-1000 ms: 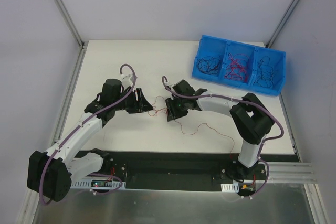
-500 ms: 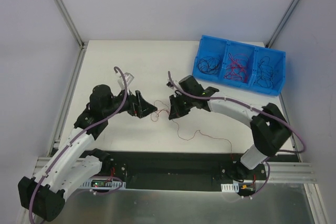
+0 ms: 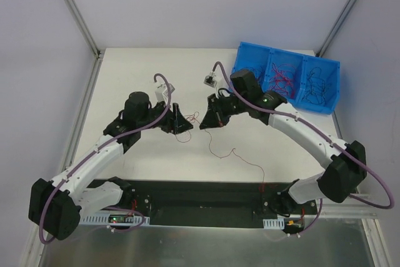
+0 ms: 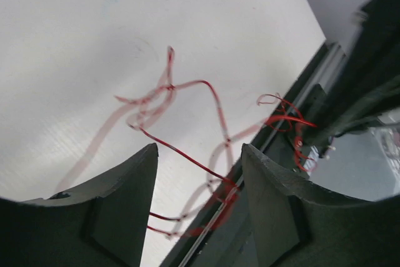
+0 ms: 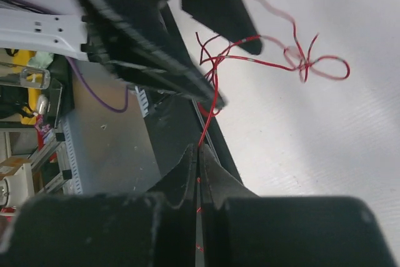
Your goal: Untangle the cables
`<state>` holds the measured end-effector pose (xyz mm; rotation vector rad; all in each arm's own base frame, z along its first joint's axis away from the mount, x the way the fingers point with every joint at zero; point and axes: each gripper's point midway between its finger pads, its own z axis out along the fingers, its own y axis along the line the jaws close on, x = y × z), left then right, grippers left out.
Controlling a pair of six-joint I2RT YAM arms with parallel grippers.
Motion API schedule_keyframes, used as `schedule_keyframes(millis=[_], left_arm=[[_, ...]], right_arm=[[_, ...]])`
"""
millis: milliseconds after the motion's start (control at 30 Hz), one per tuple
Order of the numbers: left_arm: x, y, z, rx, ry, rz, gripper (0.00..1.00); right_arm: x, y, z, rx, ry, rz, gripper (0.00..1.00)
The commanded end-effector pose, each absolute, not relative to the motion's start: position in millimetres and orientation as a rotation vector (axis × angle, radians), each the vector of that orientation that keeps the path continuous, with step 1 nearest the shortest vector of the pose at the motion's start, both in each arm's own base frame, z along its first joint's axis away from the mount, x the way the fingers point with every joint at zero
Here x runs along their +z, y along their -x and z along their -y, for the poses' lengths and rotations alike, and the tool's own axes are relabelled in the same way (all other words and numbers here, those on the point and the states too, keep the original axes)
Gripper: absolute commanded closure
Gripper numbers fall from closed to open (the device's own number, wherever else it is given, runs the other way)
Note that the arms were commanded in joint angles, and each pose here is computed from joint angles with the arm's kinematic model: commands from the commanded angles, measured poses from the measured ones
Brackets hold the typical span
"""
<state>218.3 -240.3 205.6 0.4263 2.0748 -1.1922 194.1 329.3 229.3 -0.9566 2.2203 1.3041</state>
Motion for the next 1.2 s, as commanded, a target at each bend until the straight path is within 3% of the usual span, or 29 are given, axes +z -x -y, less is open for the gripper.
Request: schedule_keyframes(millis=[0, 67, 200, 467, 567, 833, 1167], left_arm=[[192.3, -250.9, 226.9, -0.994, -0.274, -2.161, 0.48], [172.1, -259.5, 222.3, -0.927, -0.224, -2.236, 0.51], [137.3, -273.4, 213.8, -0.818, -0.103, -2.359, 0.68], [69.1, -266.8, 189.5, -0.757, 0.114, -2.574, 0.68], [88.4, -265.7, 189.4, -0.795, 0.093, -2.479, 0.61], [182.5, -253.7, 202.8, -1.0, -0.038, -2.218, 0.31], [297.2, -246.5, 227.8, -1.159, -0.343, -2.04, 0.18]], right_arm=[[300.4, -174.2, -328.1, 1.438, 1.002, -2.006, 1.0], [325.0, -165.4, -328.8, 1.51, 0.996, -1.932, 1.0], [374.5, -155.3, -320.6, 1.529, 0.984, -1.788, 1.0], [471.0, -175.4, -268.7, 1.258, 0.769, -1.572, 1.0], [470.7, -191.4, -258.2, 1.153, 0.714, -1.596, 1.0], [489.9, -240.0, -233.1, 0.96, 0.509, -1.594, 1.0], [554.6, -320.3, -154.9, 0.611, 0.211, -1.489, 1.0]])
